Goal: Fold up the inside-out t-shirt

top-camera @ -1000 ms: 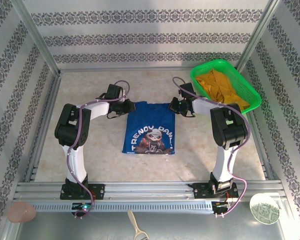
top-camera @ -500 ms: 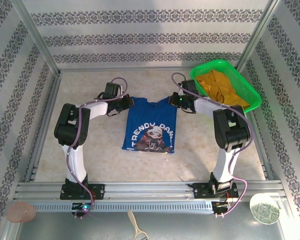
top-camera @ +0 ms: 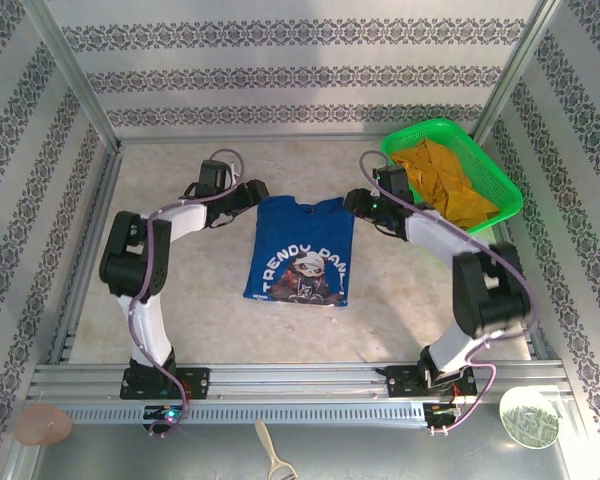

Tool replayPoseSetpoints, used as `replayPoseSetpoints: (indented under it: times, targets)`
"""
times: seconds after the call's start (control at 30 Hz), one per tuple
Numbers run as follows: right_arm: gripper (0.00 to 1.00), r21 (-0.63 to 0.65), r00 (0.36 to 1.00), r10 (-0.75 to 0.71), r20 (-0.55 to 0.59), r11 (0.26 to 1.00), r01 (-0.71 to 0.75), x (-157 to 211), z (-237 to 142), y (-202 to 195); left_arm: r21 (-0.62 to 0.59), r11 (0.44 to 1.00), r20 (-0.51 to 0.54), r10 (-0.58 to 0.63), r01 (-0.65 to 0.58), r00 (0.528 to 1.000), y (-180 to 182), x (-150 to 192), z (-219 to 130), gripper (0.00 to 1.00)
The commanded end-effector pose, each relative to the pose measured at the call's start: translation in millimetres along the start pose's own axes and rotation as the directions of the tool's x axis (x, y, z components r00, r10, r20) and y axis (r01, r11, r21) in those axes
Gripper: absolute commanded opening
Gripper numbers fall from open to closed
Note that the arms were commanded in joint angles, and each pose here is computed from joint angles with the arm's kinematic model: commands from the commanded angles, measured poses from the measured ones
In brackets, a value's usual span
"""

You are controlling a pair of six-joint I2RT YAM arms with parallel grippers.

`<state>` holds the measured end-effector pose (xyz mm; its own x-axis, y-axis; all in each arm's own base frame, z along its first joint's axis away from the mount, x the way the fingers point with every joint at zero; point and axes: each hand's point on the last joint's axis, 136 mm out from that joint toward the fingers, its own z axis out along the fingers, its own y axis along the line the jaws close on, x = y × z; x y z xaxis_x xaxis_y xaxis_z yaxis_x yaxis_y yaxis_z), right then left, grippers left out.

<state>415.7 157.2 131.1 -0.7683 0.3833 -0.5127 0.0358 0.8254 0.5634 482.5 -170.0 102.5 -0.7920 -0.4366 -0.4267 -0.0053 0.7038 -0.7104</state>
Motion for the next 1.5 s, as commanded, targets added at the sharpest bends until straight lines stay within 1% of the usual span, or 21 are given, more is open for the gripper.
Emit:
replayPoseSetpoints:
  times: [0.0,0.07,0.17,0.27,0.33,0.4,0.53,0.6,0.67,0.7,0.77,0.8,0.9,1.0,1.1,1.13,1.2,1.27,1.37,1.47]
  targets:
    - [0.35,-0.043,0.997,0.012,-0.081,0.999,-0.016,49,-13,21,0.155,0.988,-0.019,-0.025,0.028,0.999,-54,24,-28,0.69]
    - [0.31,-0.046,0.993,0.029,-0.11,0.998,-0.034,79,-15,26,0.184,0.982,-0.048,-0.027,0.035,0.998,-65,55,-34,0.7]
    - [0.26,-0.048,0.988,0.047,-0.145,0.997,-0.055,118,-13,28,0.196,0.979,-0.081,-0.034,0.049,0.996,-65,92,-35,0.7]
    - [0.24,-0.014,0.979,0.08,-0.189,0.996,-0.084,158,-6,13,0.182,0.979,-0.114,-0.068,0.088,0.991,-49,123,-28,0.7]
    - [0.23,0.0,0.973,0.118,-0.198,0.993,-0.12,177,-3,1,0.183,0.975,-0.121,-0.102,0.123,0.987,-37,137,-25,0.7]
    - [0.22,0.054,0.969,0.146,-0.2,0.989,-0.138,194,-3,-18,0.174,0.974,-0.126,-0.127,0.148,0.984,-22,150,-22,0.7]
    - [0.21,0.098,0.956,0.202,-0.212,0.978,-0.185,218,-14,-43,0.159,0.966,-0.127,-0.186,0.205,0.974,2,176,-28,0.7]
    - [0.21,0.112,0.953,0.212,-0.216,0.975,-0.191,226,-22,-48,0.172,0.957,-0.107,-0.215,0.231,0.971,3,184,-37,0.7]
    - [0.21,0.125,0.95,0.223,-0.216,0.972,-0.2,232,-32,-57,0.195,0.952,-0.09,-0.223,0.236,0.971,-3,193,-47,0.7]
    - [0.22,0.114,0.953,0.223,-0.205,0.973,-0.203,228,-37,-56,0.203,0.951,-0.084,-0.222,0.234,0.972,-7,192,-51,0.7]
    - [0.23,0.098,0.969,0.196,-0.149,0.978,-0.183,207,-49,-51,0.196,0.956,-0.056,-0.21,0.217,0.976,-11,184,-59,0.72]
    - [0.23,0.095,0.976,0.181,-0.122,0.981,-0.17,193,-55,-50,0.188,0.964,-0.041,-0.183,0.187,0.982,-17,175,-63,0.75]
    - [0.25,0.035,0.987,0.147,-0.067,0.989,-0.145,142,-65,-35,0.092,0.994,-0.029,-0.049,0.051,0.998,-26,151,-68,0.82]
    - [0.26,-0.061,0.993,0.1,-0.059,0.993,-0.103,98,-61,-12,0.089,0.996,-0.016,0.026,-0.025,1.0,-42,115,-67,0.84]
    - [0.26,-0.137,0.997,0.024,-0.079,0.99,-0.035,67,-43,18,0.129,0.991,-0.056,0.037,-0.029,0.998,-45,91,-50,0.84]
    - [0.26,-0.155,0.996,0.007,-0.09,0.988,-0.021,62,-36,24,0.15,0.988,-0.07,0.035,-0.024,0.997,-46,84,-44,0.84]
    - [0.24,-0.179,0.995,-0.006,-0.096,0.984,-0.011,48,-17,37,0.171,0.985,-0.117,0.033,-0.013,0.993,-41,80,-27,0.84]
    - [0.23,-0.197,0.996,-0.008,-0.091,0.98,-0.01,37,-1,46,0.188,0.982,-0.153,0.04,-0.01,0.987,-38,78,-13,0.87]
    - [0.22,-0.188,0.995,0.015,-0.098,0.982,-0.033,31,27,45,0.178,0.984,-0.179,0.04,-0.007,0.983,-26,77,6,0.88]
    - [0.21,-0.156,0.996,0.03,-0.089,0.987,-0.044,28,52,34,0.142,0.99,-0.165,0.033,-0.01,0.986,-11,73,16,0.88]
